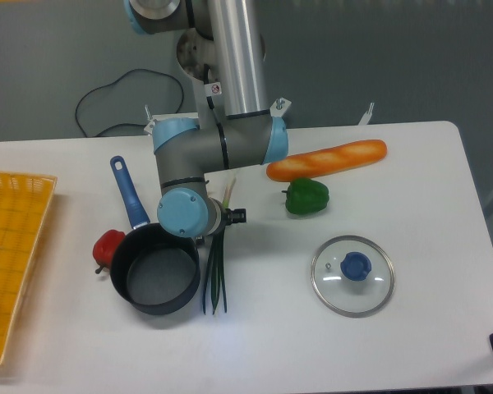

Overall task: Pick up the green onion
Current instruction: 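Lift the green onions and hold them upright beside the saucepan, then raise the held green onions higher above the table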

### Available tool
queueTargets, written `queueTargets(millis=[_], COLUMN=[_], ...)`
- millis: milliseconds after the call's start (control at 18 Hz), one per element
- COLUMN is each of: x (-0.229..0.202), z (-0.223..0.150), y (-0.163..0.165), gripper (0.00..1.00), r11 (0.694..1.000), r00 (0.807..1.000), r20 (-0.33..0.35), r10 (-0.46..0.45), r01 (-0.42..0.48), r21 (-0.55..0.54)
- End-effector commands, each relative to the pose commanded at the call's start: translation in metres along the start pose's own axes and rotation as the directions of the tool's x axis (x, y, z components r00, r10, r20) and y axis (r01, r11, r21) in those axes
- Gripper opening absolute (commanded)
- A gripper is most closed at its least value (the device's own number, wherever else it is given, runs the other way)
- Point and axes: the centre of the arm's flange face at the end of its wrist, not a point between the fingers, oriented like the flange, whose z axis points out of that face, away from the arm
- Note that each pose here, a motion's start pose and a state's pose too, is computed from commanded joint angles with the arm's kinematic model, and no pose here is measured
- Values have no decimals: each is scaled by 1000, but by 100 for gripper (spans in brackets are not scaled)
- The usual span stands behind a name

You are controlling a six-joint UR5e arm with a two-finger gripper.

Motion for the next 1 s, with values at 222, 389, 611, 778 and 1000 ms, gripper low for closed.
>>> queueTargets(millis=[222, 389, 611, 778, 1000], x=[0, 1, 0, -6, -11], z=[1, 1, -1, -8, -16], y=[0, 0, 0, 4, 2], gripper=[9, 0, 0, 0, 0], r11=[1000, 1000, 1000, 999, 998], r00=[1000, 1000, 1000, 999, 998], r20=[-3, -8, -8, -10, -4], r10=[0, 9, 11, 48, 56], r01=[0, -9, -11, -48, -56], r21=[-1, -1, 1, 9, 21])
